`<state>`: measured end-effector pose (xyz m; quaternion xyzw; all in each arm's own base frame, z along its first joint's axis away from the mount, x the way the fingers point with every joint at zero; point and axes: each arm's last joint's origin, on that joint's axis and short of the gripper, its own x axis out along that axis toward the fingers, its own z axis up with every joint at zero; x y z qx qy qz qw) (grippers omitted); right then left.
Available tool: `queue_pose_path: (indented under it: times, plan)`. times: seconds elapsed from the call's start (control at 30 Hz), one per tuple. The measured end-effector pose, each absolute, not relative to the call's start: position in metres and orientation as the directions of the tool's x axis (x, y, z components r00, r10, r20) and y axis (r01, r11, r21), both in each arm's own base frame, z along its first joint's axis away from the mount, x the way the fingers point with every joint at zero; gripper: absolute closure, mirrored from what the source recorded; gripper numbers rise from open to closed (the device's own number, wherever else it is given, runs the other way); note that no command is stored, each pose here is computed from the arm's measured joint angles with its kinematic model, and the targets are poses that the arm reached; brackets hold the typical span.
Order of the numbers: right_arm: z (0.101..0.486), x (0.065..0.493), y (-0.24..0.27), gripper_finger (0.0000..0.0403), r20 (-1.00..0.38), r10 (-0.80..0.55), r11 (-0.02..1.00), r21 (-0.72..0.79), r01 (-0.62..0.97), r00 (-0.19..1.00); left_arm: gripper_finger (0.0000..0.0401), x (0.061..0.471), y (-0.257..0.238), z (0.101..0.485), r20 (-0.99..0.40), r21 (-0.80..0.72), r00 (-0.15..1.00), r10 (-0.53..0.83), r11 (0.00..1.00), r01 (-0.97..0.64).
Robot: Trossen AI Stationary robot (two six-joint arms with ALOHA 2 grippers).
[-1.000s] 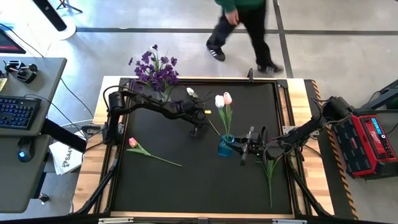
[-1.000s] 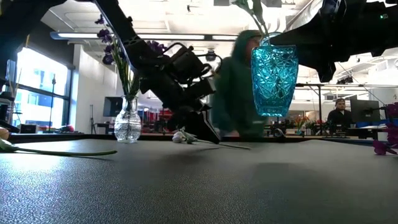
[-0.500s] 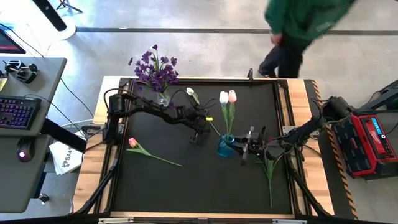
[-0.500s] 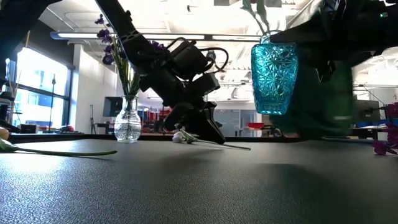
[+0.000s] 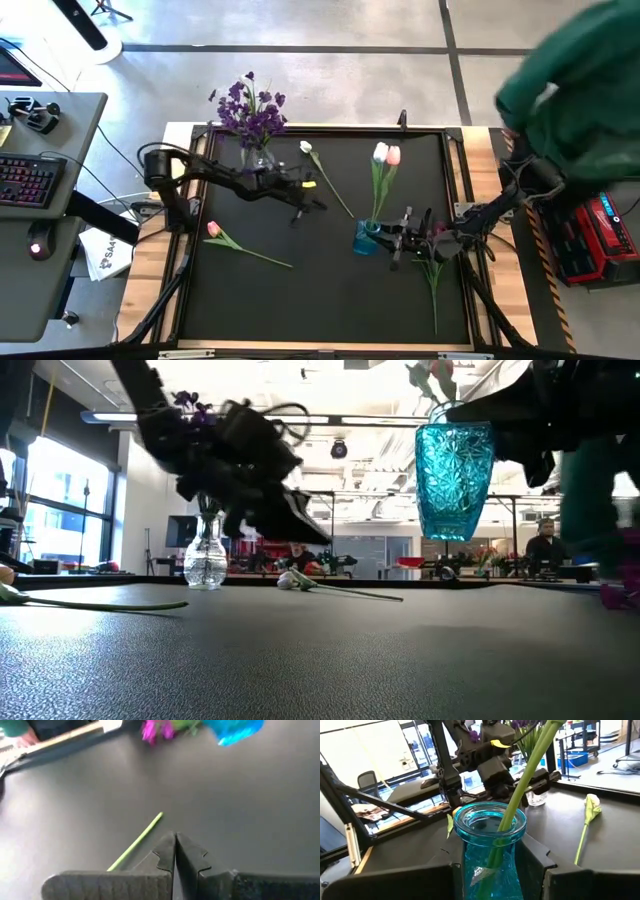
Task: Sort flowers into vase by color
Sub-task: Adjust the transparent blue vase
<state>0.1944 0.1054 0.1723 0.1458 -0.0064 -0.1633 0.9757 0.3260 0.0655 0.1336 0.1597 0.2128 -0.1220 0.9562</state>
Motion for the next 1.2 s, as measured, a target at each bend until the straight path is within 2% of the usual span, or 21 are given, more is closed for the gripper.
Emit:
queue_pose_path:
  times: [0.17,0.43,0.63,0.8,1.07,1.2]
  plan:
    - [0.174,0.192,0.108,0.0317,-0.025,-0.328,0.906,0.275,0.322,0.944,0.0401,0.318,0.057,0.139,-0.390,0.223,0.889,-0.241,0.912,0.345]
    - [0.174,0.192,0.109,0.0317,-0.024,-0.326,0.909,0.267,0.320,0.945,0.0401,0.324,0.040,0.141,-0.355,0.224,0.891,-0.284,0.899,0.376]
    - [0.174,0.192,0.109,0.0317,-0.026,-0.312,0.914,0.265,0.308,0.950,0.0392,0.331,0.051,0.151,-0.315,0.192,0.933,-0.172,0.952,0.240]
    - [0.174,0.188,0.115,0.0317,-0.025,-0.287,0.926,0.249,0.284,0.958,0.0360,0.338,0.071,0.158,-0.402,0.190,0.909,-0.108,0.962,0.199]
    - [0.173,0.182,0.124,0.0317,-0.026,-0.259,0.943,0.209,0.259,0.965,0.0274,0.364,0.103,0.160,-0.516,0.204,0.854,-0.065,0.959,0.197]
    - [0.170,0.180,0.127,0.0317,-0.048,-0.236,0.955,0.174,0.240,0.971,0.0246,0.386,0.114,0.146,-0.626,0.177,0.777,-0.064,0.959,0.222]
